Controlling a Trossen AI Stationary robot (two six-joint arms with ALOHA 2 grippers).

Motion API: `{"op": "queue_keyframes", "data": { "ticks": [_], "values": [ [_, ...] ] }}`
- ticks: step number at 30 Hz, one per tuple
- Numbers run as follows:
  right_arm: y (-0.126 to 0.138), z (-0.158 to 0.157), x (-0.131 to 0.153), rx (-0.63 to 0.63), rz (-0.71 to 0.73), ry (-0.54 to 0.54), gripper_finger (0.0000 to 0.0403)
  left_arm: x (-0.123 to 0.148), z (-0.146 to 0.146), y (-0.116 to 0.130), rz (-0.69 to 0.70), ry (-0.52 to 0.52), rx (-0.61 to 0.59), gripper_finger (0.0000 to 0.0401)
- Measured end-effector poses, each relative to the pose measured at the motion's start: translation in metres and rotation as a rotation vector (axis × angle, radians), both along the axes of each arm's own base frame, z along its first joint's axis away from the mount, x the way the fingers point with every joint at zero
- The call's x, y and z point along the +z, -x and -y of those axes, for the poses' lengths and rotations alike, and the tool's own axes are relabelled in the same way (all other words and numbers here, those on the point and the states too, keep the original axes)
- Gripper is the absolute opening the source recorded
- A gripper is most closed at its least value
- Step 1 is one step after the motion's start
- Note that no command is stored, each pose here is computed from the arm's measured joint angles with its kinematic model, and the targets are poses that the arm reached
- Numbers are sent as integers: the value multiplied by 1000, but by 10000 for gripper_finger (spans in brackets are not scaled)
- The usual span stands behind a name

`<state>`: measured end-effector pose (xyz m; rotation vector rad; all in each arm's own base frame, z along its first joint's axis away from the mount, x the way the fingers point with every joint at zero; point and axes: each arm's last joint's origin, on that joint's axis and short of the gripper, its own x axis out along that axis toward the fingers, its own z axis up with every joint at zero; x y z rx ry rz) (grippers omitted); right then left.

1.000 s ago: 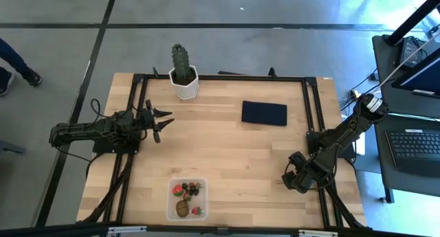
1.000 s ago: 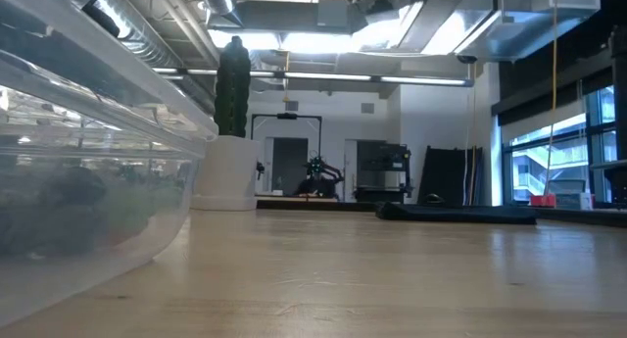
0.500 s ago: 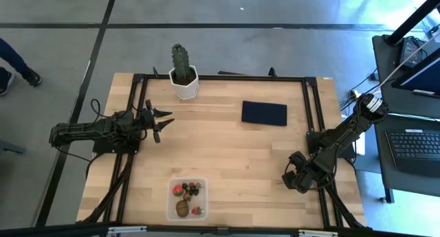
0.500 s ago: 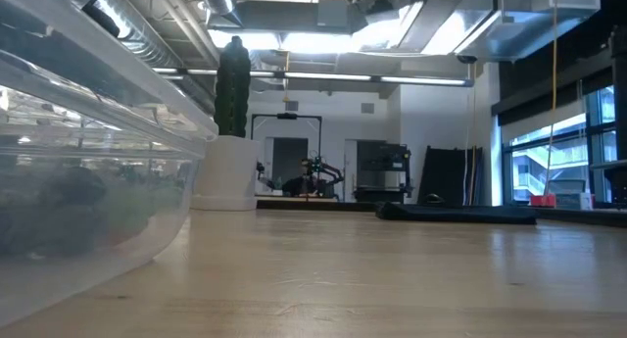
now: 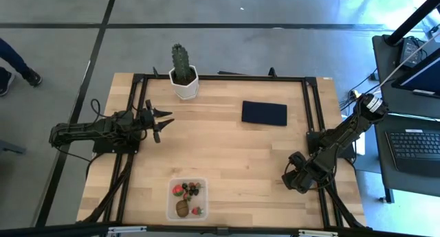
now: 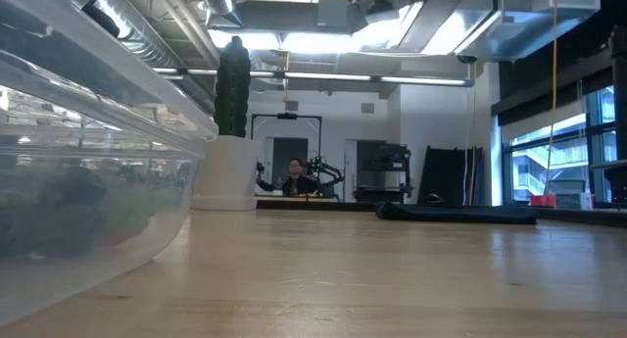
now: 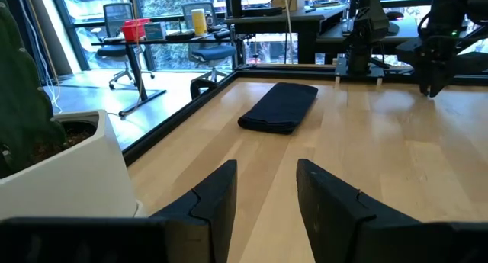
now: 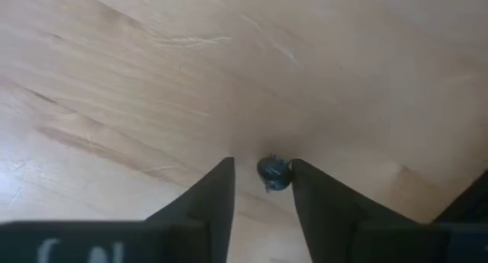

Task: Pick and placing Produce into tupperware
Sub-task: Put the blueberry in the transparent bin

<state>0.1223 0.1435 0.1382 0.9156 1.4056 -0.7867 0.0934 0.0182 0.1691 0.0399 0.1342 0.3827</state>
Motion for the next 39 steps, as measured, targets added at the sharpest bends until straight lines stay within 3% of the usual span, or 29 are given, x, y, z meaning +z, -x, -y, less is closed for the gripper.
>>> {"op": "queue_keyframes", "data": {
  "ticks": [15,25,31,39],
  "values": [
    [0,0,0,0,3,-4,57,0,0,0,0,0,-1,130],
    [-1,0,0,-11,19,4,53,0,0,0,0,0,0,130],
    [-15,-7,3,36,231,-10,53,0,0,0,0,0,0,130],
    [-60,-14,23,154,755,36,52,0,0,0,-3,-8,-1,130]
  ]
}}
